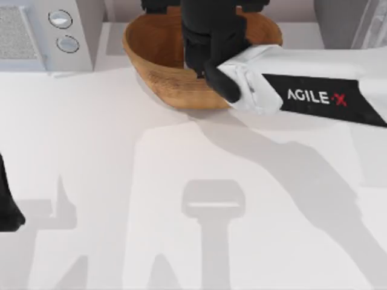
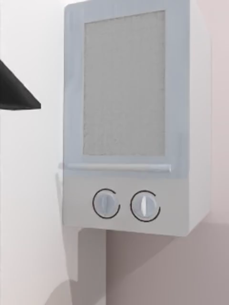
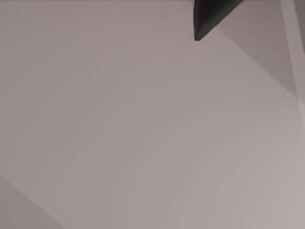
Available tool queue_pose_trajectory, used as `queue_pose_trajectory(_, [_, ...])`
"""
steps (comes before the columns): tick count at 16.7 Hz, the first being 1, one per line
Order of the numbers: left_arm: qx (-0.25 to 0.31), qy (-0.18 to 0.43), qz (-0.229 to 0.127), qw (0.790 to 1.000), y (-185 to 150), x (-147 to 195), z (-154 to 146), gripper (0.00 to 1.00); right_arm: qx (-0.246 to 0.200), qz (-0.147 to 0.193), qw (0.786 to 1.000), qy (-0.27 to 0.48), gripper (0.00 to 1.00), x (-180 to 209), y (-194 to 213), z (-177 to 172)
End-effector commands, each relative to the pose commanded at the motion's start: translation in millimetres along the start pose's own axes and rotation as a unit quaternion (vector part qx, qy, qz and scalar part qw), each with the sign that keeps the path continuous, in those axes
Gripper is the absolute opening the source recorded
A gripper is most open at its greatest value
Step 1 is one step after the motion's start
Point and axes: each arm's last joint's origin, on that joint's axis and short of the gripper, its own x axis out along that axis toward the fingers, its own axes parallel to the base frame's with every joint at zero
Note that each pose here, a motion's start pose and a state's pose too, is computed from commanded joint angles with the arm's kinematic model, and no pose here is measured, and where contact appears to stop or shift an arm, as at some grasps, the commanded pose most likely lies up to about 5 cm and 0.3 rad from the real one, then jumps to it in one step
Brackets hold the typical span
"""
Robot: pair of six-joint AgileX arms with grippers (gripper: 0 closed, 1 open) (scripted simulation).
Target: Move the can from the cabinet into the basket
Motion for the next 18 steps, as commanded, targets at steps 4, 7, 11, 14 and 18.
queue_pose_trajectory(4, [0.000, 0.000, 0.000, 1.000, 0, 0, 0, 1.00, 0.000, 0.000, 1.000, 0.000, 1.00, 0, 0, 0])
queue_pose_trajectory(7, [0.000, 0.000, 0.000, 1.000, 0, 0, 0, 1.00, 0.000, 0.001, 1.000, 0.000, 1.00, -1, -1, 2])
queue_pose_trajectory(11, [0.000, 0.000, 0.000, 1.000, 0, 0, 0, 1.00, -0.002, 0.002, 1.000, 0.000, 1.00, -10, -37, 32])
queue_pose_trajectory(14, [0.000, 0.000, 0.000, 1.000, 0, 0, 0, 1.00, -0.004, 0.001, 1.000, 0.000, 1.00, -33, -90, 68])
queue_pose_trajectory(18, [0.000, 0.000, 0.000, 1.000, 0, 0, 0, 1.00, 0.000, -0.002, 1.000, -0.013, 1.00, -103, -180, 112])
